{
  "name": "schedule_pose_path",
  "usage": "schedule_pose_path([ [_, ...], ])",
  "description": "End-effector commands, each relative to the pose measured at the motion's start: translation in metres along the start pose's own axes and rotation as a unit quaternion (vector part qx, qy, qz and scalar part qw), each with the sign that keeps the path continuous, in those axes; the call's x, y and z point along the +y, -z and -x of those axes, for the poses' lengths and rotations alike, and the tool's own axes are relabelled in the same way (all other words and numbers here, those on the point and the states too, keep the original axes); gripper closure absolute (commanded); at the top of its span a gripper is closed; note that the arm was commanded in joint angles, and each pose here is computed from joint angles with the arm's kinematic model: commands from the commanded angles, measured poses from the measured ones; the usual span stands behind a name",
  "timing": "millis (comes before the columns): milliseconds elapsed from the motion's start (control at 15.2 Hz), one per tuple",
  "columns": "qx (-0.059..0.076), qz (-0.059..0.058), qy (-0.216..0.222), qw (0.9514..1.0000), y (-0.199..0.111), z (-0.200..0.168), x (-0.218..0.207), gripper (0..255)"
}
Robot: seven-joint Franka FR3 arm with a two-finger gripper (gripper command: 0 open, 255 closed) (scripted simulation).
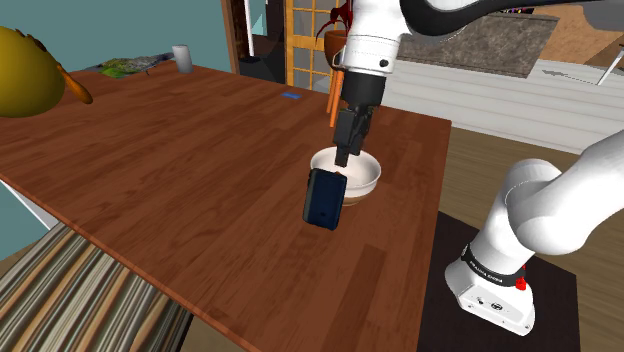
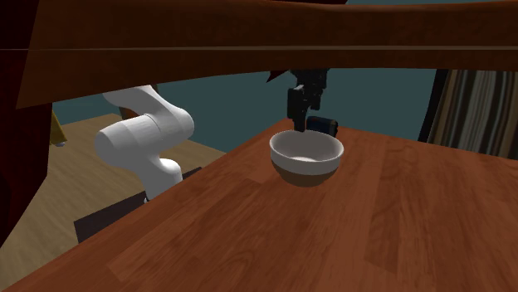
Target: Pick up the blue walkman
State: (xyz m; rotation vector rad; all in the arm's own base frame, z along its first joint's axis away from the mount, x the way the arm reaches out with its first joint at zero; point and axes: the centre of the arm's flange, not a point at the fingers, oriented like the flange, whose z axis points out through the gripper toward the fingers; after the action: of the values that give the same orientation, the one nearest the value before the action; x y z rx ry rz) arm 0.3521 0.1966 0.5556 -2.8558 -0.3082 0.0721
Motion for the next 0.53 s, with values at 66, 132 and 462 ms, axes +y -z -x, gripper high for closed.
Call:
schedule_pose_path([
  [66, -0.005, -0.03, 0.005, 0.9995, -0.008, -0.009, -0.033, 0],
  [132, -0.006, -0.038, 0.006, 0.9992, -0.01, -0.012, -0.04, 0],
  [462, -0.006, -0.038, 0.006, 0.9992, -0.036, -0.012, -0.033, 0],
])
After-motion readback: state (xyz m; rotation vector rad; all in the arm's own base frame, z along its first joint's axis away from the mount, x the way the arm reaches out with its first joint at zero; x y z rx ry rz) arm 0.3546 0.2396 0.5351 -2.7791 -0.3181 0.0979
